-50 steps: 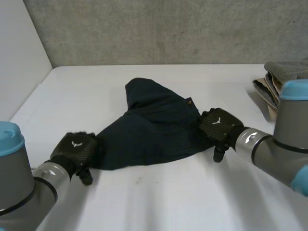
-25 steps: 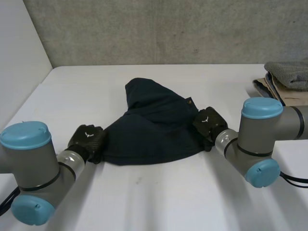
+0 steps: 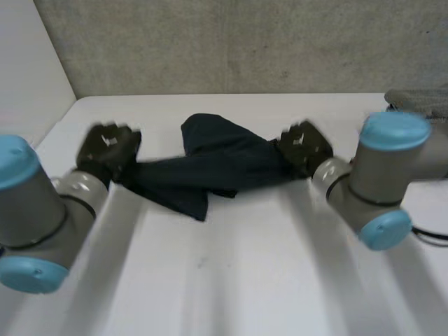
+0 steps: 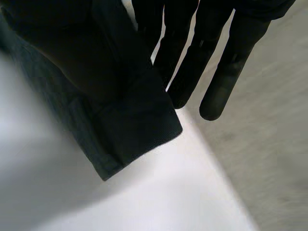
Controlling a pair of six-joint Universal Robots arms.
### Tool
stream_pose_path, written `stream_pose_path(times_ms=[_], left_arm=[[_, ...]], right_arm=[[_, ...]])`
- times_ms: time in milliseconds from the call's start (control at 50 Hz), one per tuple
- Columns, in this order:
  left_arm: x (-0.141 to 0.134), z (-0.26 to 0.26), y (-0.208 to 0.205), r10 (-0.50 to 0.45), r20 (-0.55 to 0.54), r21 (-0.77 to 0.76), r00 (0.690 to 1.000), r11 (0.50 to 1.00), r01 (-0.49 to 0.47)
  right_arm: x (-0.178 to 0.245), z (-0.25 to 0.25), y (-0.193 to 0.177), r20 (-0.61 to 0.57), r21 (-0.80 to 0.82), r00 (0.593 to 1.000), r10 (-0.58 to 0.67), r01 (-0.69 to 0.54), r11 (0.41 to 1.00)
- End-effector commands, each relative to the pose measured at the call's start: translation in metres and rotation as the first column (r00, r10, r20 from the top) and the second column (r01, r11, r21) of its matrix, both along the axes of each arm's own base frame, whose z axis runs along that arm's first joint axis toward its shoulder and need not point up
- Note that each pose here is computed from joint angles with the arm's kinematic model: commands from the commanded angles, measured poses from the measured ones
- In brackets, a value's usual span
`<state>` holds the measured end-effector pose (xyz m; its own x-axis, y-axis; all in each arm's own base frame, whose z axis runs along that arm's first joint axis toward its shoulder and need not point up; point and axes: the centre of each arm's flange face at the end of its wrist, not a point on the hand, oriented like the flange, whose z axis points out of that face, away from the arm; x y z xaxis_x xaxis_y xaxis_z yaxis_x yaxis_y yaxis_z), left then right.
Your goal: Fold the laundry.
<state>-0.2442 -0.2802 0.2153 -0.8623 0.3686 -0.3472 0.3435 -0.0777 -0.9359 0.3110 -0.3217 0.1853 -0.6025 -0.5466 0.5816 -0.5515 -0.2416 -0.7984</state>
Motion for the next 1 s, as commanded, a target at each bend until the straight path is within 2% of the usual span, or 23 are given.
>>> stream_pose_path(times_ms=[20,100,220,320,440,520,580,600,620,660,680,720,740,780,800,840,860,900,920,940,960,1000], left_arm=[[0.007,0.136,0.023,-0.057,-0.171,-0.247,0.984,0.969,0.013],[0.016,0.189,0.045,-0.083,-0.217,-0.282,0.973,0.959,0.019],[0.021,0.206,0.050,-0.051,-0.194,-0.197,0.980,0.980,0.012],[0.014,0.174,0.023,-0.015,-0.094,-0.052,0.995,0.999,0.010],[-0.003,0.118,-0.017,-0.027,0.023,0.063,0.999,0.998,0.026],[-0.019,0.092,-0.059,-0.034,0.053,-0.001,0.998,0.999,0.034],[-0.030,0.099,-0.095,-0.028,0.012,-0.181,1.000,0.983,0.030],[-0.031,0.108,-0.103,-0.028,-0.009,-0.248,1.000,0.968,0.025],[-0.031,0.132,-0.115,-0.026,-0.061,-0.391,0.998,0.921,0.000],[-0.029,0.159,-0.122,-0.030,-0.114,-0.526,0.993,0.850,-0.035],[-0.025,0.185,-0.124,-0.032,-0.179,-0.638,0.983,0.765,-0.091],[-0.020,0.207,-0.120,-0.050,-0.232,-0.706,0.972,0.695,-0.133],[-0.015,0.230,-0.110,-0.090,-0.286,-0.760,0.954,0.627,-0.169],[-0.009,0.246,-0.101,-0.139,-0.330,-0.790,0.934,0.582,-0.193],[-0.007,0.248,-0.099,-0.153,-0.342,-0.793,0.927,0.576,-0.197],[-0.006,0.240,-0.096,-0.179,-0.359,-0.774,0.916,0.605,-0.185],[-0.005,0.229,-0.097,-0.178,-0.358,-0.749,0.917,0.641,-0.168],[-0.006,0.211,-0.099,-0.163,-0.344,-0.711,0.925,0.688,-0.144],[-0.006,0.192,-0.100,-0.146,-0.330,-0.671,0.933,0.731,-0.123],[-0.006,0.181,-0.100,-0.139,-0.321,-0.649,0.937,0.753,-0.111],[-0.007,0.156,-0.100,-0.120,-0.303,-0.589,0.945,0.803,-0.087],[-0.007,0.128,-0.099,-0.101,-0.284,-0.518,0.953,0.853,-0.064]], right_arm=[[-0.028,0.158,0.029,0.158,-0.190,0.987,-0.043,0.073,0.979],[-0.040,0.205,0.043,0.176,-0.214,0.981,-0.076,0.113,0.970],[-0.041,0.215,0.055,0.117,-0.153,0.989,-0.091,0.109,0.982],[-0.033,0.177,0.047,-0.007,-0.031,0.996,-0.087,0.087,0.996],[-0.019,0.135,0.027,-0.037,0.041,0.997,-0.075,0.076,0.996],[-0.001,0.116,-0.001,0.018,-0.035,0.996,-0.086,0.087,0.996],[0.013,0.125,-0.030,0.130,-0.212,0.987,-0.098,0.125,0.969],[0.016,0.132,-0.035,0.170,-0.267,0.981,-0.096,0.140,0.953],[0.022,0.151,-0.043,0.255,-0.381,0.964,-0.077,0.173,0.908],[0.025,0.174,-0.048,0.338,-0.492,0.941,-0.034,0.207,0.846],[0.026,0.196,-0.049,0.409,-0.578,0.912,0.023,0.240,0.780],[0.023,0.216,-0.047,0.474,-0.642,0.876,0.092,0.273,0.717],[0.020,0.229,-0.043,0.512,-0.675,0.846,0.149,0.290,0.678],[0.016,0.237,-0.041,0.535,-0.701,0.820,0.205,0.295,0.649],[0.015,0.237,-0.040,0.537,-0.703,0.815,0.217,0.290,0.649],[0.017,0.228,-0.039,0.527,-0.691,0.818,0.230,0.255,0.677],[0.018,0.219,-0.039,0.513,-0.678,0.830,0.219,0.235,0.696],[0.017,0.207,-0.042,0.502,-0.653,0.843,0.191,0.226,0.723],[0.017,0.194,-0.044,0.488,-0.618,0.859,0.152,0.217,0.755],[0.016,0.186,-0.046,0.480,-0.598,0.867,0.133,0.213,0.772],[0.015,0.167,-0.049,0.457,-0.550,0.885,0.086,0.206,0.810],[0.015,0.147,-0.050,0.426,-0.497,0.904,0.043,0.194,0.846]])
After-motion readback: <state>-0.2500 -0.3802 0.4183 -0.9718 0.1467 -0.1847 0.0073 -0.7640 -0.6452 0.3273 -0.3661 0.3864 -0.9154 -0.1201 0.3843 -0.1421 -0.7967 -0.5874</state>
